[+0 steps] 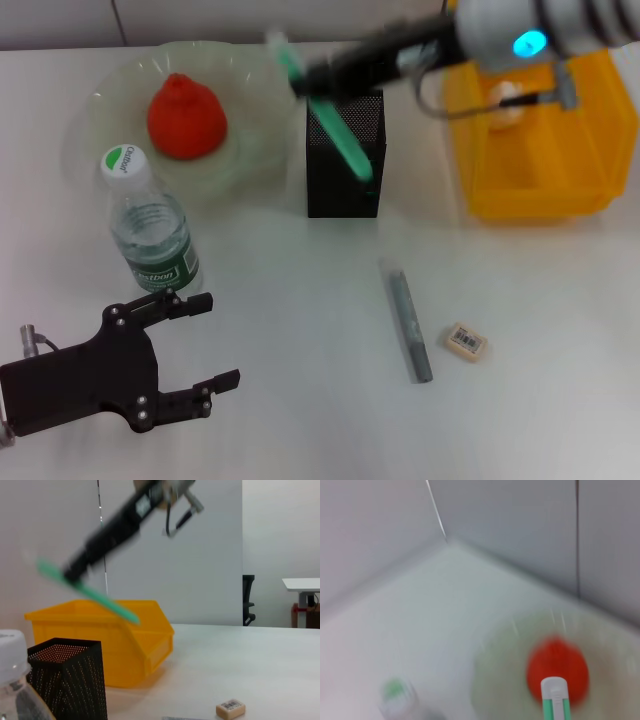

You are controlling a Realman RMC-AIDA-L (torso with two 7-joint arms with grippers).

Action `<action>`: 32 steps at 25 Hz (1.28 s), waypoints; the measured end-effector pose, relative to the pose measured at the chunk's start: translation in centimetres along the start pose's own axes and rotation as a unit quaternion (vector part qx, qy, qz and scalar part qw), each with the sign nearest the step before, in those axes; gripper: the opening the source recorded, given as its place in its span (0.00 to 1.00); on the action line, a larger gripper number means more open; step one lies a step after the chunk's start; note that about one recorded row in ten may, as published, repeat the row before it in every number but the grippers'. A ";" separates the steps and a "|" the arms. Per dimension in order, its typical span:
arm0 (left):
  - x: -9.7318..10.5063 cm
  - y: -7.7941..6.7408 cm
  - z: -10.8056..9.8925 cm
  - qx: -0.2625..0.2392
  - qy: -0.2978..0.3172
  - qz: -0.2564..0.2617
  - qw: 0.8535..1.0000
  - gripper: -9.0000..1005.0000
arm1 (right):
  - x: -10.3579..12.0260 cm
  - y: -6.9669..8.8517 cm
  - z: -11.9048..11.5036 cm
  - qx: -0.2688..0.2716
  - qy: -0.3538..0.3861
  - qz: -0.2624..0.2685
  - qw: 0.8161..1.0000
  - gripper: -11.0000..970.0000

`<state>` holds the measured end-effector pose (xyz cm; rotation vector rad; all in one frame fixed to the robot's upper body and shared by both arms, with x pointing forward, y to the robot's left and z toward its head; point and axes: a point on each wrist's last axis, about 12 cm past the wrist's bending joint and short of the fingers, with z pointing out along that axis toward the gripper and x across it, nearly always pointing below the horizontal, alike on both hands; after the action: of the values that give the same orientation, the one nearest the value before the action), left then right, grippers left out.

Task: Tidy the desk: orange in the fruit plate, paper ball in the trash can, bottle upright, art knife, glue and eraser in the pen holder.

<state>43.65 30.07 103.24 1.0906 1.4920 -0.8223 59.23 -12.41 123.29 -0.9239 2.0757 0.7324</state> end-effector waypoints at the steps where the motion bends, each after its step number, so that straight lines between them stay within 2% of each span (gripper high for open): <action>1: 0.0 0.0 0.0 0.000 0.000 0.000 1.000 0.81 | 0.0 -0.2 -0.9 -0.017 -0.044 0.001 0.999 0.22; 2: 0.0 0.0 0.0 0.000 0.001 0.000 1.000 0.81 | 0.0 -0.7 -1.8 -0.036 -0.110 -0.004 0.993 0.22; 3: 0.0 0.0 0.0 0.000 0.001 0.000 1.000 0.81 | 0.0 -0.7 -1.8 -0.036 -0.110 -0.004 0.993 0.22; 4: 0.0 0.0 0.0 -0.001 0.002 -0.001 1.000 0.81 | 0.6 -1.6 -2.1 -0.032 -0.154 -0.019 0.987 0.22; 6: 0.0 0.0 0.0 -0.001 0.002 -0.002 1.000 0.81 | 1.0 -2.2 -1.8 -0.026 -0.166 -0.026 0.985 0.23; 7: 0.0 0.1 0.0 -0.001 0.001 -0.003 1.000 0.81 | 2.2 -3.3 -0.9 -0.018 -0.187 -0.044 0.981 0.23; 8: 0.0 0.1 0.0 -0.001 0.001 -0.003 1.000 0.81 | 2.2 -3.3 -0.9 -0.018 -0.187 -0.044 0.981 0.23; 9: 0.0 0.1 0.0 -0.002 0.001 -0.003 1.000 0.81 | 3.5 -4.2 0.3 -0.021 -0.211 -0.061 0.975 0.24; 10: 0.0 0.1 0.0 -0.003 0.001 -0.003 1.000 0.81 | 3.5 -4.2 0.3 -0.021 -0.211 -0.061 0.975 0.24; 12: 0.0 0.1 0.0 -0.004 0.001 -0.004 1.000 0.81 | 5.3 -5.2 1.8 -0.024 -0.250 -0.070 0.965 0.24; 14: 0.0 0.1 0.0 -0.004 0.001 -0.004 1.000 0.81 | 6.1 -5.6 2.3 -0.017 -0.271 -0.072 0.960 0.25; 18: 0.0 0.2 0.0 -0.005 0.001 -0.004 1.000 0.81 | 7.3 -6.1 2.9 -0.005 -0.276 -0.072 0.958 0.26; 22: 0.0 0.3 0.1 -0.005 0.002 -0.007 1.000 0.81 | 9.0 -6.5 4.0 -0.001 -0.279 -0.048 0.959 0.27; 32: -0.2 0.5 0.5 0.001 0.001 -0.004 1.000 0.81 | 10.0 -6.6 5.5 0.006 -0.251 -0.063 0.966 0.30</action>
<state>44.30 29.79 103.33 1.0879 1.4989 -0.8282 61.88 -15.96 110.88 -0.7582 1.5612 0.7902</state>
